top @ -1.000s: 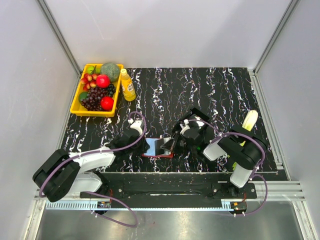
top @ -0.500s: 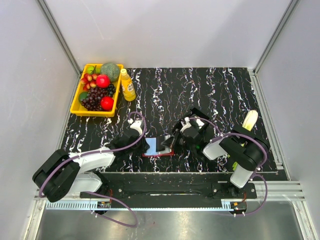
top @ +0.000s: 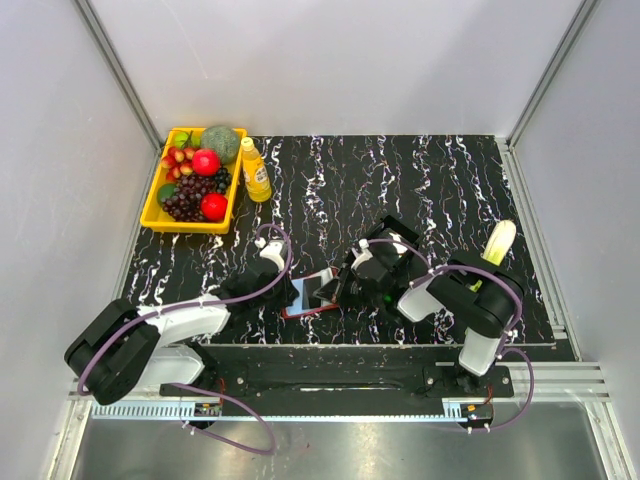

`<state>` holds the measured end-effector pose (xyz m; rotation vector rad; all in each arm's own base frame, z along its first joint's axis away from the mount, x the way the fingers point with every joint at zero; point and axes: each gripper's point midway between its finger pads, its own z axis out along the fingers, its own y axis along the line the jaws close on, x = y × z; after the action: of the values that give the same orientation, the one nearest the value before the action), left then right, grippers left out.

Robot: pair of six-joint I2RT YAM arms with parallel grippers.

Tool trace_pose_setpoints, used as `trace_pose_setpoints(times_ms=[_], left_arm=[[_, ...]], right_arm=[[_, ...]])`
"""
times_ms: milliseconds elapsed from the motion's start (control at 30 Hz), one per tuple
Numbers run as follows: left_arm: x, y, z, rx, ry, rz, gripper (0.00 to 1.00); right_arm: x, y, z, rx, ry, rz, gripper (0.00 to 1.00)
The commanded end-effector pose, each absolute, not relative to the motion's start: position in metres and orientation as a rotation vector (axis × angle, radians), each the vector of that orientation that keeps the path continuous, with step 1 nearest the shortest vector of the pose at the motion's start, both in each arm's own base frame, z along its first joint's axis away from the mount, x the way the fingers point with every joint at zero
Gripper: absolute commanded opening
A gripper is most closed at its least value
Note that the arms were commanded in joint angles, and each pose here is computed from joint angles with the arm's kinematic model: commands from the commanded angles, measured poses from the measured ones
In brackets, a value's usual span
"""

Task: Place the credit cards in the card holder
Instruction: Insert the credit card into the card holder.

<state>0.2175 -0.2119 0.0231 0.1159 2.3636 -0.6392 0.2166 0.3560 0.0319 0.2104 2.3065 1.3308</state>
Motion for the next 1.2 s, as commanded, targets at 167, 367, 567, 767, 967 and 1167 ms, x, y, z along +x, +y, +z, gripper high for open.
trace_pose_setpoints(times_ms=[167,367,567,767,967,1167], left_arm=[[0.220,-0.199,0.021,0.069,2.353,-0.576,0.03],[0.220,-0.200,0.018,0.062,2.365,-0.575,0.02],[0.219,-0.202,0.017,0.073,2.364,-0.593,0.02],[0.220,-0.205,0.018,0.082,2.359,-0.603,0.02],[0.220,-0.203,0.019,0.077,2.358,-0.597,0.02],[0.221,-0.191,0.030,0.051,2.329,-0.544,0.04]], right_arm=[[0.207,0.343,0.032,0.185,2.360,1.237,0.00],[0.201,0.341,0.029,0.164,2.398,1.229,0.00],[0.194,0.353,0.024,0.110,2.438,1.289,0.00],[0.198,0.366,0.025,0.084,2.445,1.334,0.00],[0.197,0.367,0.021,0.121,2.462,1.343,0.11],[0.202,0.349,0.022,0.137,2.450,1.221,0.28]])
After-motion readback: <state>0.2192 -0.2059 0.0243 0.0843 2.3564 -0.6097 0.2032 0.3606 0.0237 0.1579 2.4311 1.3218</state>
